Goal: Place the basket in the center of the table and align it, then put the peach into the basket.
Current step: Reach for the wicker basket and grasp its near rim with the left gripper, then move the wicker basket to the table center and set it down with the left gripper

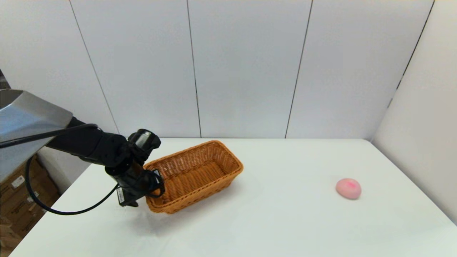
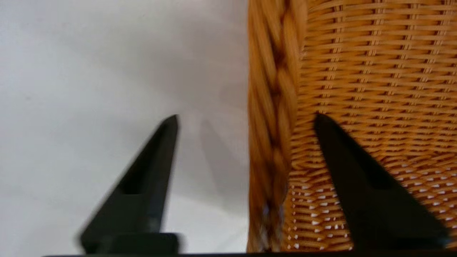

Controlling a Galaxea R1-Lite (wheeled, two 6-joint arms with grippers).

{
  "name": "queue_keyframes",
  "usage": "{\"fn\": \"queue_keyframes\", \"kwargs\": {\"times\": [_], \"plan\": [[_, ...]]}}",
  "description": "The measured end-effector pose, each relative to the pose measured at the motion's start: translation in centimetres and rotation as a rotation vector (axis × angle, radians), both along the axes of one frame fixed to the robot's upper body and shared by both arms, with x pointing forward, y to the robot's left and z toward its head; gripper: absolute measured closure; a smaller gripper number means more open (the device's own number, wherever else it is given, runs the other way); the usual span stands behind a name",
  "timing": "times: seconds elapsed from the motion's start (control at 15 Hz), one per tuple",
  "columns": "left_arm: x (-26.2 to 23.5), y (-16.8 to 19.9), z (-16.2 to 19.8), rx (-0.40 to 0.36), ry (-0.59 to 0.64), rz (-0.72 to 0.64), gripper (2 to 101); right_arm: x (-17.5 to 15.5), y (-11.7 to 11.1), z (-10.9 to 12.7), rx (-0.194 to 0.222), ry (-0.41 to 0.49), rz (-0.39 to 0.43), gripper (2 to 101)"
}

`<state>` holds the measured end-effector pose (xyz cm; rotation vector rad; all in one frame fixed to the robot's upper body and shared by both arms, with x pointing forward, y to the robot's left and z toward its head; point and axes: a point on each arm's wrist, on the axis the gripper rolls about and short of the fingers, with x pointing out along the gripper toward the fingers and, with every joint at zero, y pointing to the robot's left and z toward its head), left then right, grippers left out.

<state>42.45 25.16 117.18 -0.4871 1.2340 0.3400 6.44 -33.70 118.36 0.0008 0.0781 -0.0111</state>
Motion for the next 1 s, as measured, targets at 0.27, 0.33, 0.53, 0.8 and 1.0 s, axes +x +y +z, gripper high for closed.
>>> {"fn": "queue_keyframes", "kwargs": {"times": [0.27, 0.33, 0.53, 0.8, 1.0], "plan": [[0.2, -0.1, -0.3, -0.012, 0.010, -0.005, 59.0, 0.0, 0.0, 0.0, 0.000, 0.001, 0.000, 5.2], [0.3, -0.1, -0.4, -0.023, 0.013, -0.008, 79.2, 0.0, 0.0, 0.0, 0.000, 0.000, 0.000, 5.2], [0.4, -0.3, -0.2, -0.099, 0.015, -0.026, 88.1, 0.0, 0.0, 0.0, 0.000, 0.000, 0.000, 5.2], [0.5, 0.3, 0.9, -0.266, -0.002, -0.056, 88.5, 0.0, 0.0, 0.0, 0.000, 0.000, 0.000, 5.2], [0.2, 0.5, 2.0, -0.354, -0.015, -0.080, 88.5, 0.0, 0.0, 0.0, 0.000, 0.002, 0.000, 5.2]]}}
